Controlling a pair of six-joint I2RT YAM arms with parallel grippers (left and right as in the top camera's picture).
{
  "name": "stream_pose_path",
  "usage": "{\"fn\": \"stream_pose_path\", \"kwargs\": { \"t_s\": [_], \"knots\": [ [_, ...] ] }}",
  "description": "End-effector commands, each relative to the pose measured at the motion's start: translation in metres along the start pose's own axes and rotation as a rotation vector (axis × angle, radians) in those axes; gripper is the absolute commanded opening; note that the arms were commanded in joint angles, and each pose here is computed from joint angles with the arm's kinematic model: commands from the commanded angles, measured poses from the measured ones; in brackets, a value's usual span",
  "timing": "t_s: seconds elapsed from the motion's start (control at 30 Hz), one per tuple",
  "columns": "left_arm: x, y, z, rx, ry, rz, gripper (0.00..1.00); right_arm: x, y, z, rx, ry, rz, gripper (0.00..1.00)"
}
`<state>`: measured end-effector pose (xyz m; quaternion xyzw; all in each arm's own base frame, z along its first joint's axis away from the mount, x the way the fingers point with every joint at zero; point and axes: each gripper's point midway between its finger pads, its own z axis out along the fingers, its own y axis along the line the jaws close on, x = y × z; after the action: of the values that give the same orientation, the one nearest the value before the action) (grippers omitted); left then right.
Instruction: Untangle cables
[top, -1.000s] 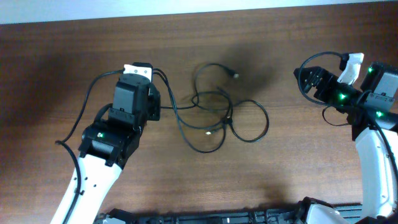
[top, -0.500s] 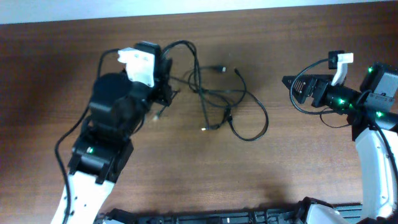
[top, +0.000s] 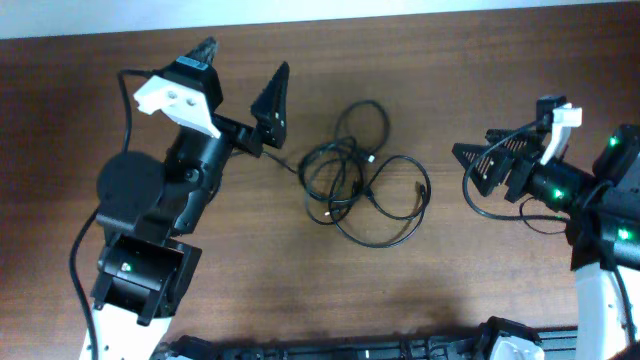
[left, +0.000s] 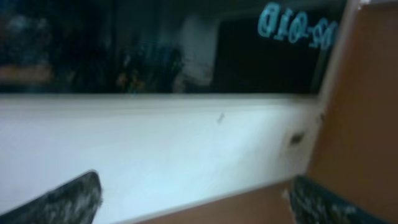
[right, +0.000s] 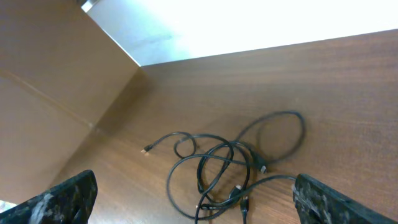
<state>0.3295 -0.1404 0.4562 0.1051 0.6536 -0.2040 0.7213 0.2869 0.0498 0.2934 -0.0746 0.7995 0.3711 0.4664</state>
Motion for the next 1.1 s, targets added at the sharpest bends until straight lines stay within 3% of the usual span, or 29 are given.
{"fn": "stream_pose_path", "kwargs": {
  "t_s": [0.0, 0.3, 0.5, 0.67, 0.87, 1.07],
  "knots": [
    [0.029, 0.028, -0.004, -0.155, 0.123, 0.007, 0.99, 0.006, 0.004, -0.008, 0.052, 0.009, -0.009, 0.99],
    [0.135, 0.069, -0.048, -0.365, 0.587, 0.046, 0.99, 0.022, -0.009, -0.01, 0.152, 0.062, 0.054, 0.99],
    [0.168, 0.113, -0.094, -0.558, 0.756, -0.124, 0.99, 0.028, -0.007, 0.002, 0.289, 0.202, 0.015, 0.99],
    [0.173, 0.132, -0.112, -0.636, 0.798, -0.151, 0.99, 0.032, -0.004, 0.023, 0.34, 0.334, -0.001, 0.99],
    [0.175, 0.152, -0.13, -0.72, 0.82, -0.182, 0.99, 0.062, -0.004, 0.087, 0.277, 0.517, 0.076, 0.99],
    [0.175, 0.152, -0.13, -0.72, 0.82, -0.182, 0.99, 0.073, 0.042, 0.165, -0.074, 0.526, 0.025, 0.99]
  ]
}}
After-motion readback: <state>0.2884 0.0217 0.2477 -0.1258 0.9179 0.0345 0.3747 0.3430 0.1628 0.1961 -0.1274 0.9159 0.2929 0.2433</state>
